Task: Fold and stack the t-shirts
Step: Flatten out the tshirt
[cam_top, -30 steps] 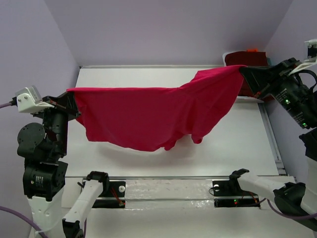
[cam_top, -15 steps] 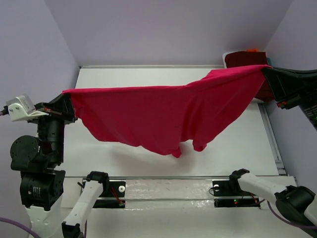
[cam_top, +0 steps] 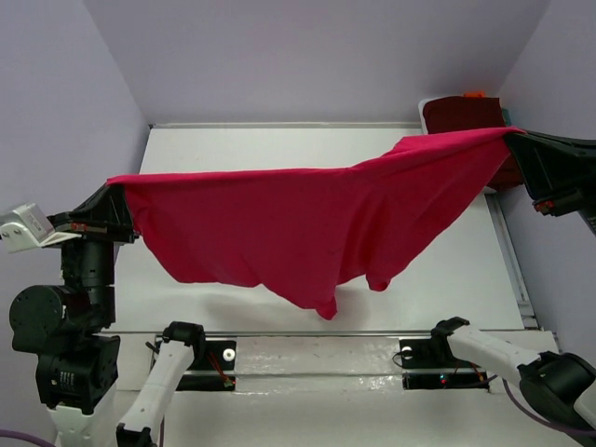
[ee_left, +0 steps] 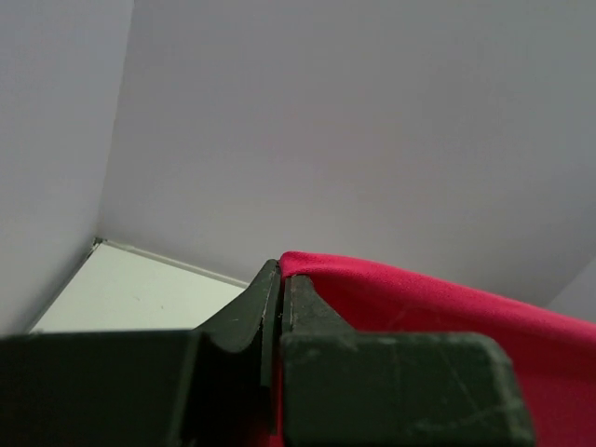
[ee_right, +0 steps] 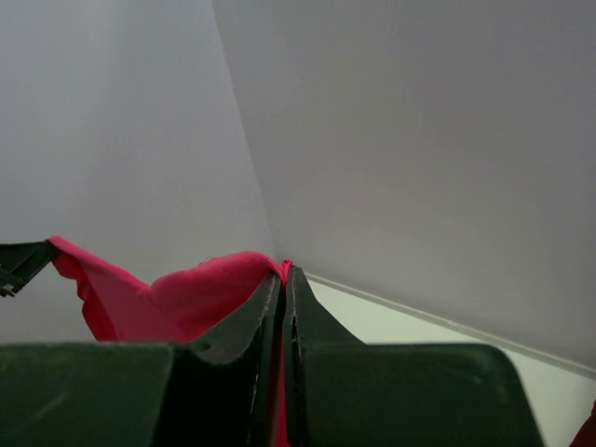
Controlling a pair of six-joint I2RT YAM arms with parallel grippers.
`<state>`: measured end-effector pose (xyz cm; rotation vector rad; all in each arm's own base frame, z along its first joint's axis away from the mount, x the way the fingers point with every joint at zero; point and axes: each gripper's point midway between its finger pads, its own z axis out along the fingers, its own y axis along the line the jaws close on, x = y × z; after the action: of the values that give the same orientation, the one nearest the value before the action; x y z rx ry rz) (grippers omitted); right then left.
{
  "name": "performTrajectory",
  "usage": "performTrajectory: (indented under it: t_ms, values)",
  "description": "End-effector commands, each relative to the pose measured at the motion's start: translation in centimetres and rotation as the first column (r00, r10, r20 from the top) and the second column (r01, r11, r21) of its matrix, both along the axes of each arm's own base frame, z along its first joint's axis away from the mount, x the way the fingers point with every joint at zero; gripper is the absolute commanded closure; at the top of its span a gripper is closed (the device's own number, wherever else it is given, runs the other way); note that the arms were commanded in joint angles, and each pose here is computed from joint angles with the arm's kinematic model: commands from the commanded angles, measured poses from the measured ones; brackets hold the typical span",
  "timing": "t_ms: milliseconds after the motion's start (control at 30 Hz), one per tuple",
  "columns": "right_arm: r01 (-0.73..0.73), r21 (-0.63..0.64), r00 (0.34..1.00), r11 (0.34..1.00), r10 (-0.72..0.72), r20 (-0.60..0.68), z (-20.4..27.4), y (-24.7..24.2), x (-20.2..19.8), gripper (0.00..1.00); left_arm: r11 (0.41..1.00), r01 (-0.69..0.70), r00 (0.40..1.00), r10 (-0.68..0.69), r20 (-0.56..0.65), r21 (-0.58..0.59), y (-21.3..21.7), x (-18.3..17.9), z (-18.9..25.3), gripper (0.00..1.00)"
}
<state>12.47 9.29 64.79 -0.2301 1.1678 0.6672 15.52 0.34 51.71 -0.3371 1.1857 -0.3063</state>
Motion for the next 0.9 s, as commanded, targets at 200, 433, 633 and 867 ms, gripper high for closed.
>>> performTrajectory:
  t_ms: [200, 433, 633, 867]
  values:
    - [-0.019, 0.095, 0.968, 0.995, -0.005, 0.250, 5.9, -2.5, -5.8, 0.93, 0.997, -0.069, 0.996, 0.070, 0.063, -0.018, 1.3, -0.1, 1.4, 0.94]
    - [0.055, 0.077, 0.982, 0.996, -0.067, 0.177, 5.7, -1.9, -1.6, 0.93, 0.996, -0.086, 0.996, 0.086, 0.026, -0.020, 1.4, 1.1, 1.1, 0.94]
    - [0.129, 0.007, 0.991, 0.992, -0.129, 0.016, 1.9, -0.1, 5.1, 0.93, 0.992, -0.124, 0.992, 0.123, -0.030, -0.021, 1.8, 2.7, 0.5, 0.94]
    - [0.257, -0.155, 0.927, 0.954, -0.289, -0.239, -6.6, 2.2, 16.1, 0.93, 0.985, -0.172, 0.972, 0.170, -0.164, 0.004, 1.5, 8.6, -1.4, 0.94]
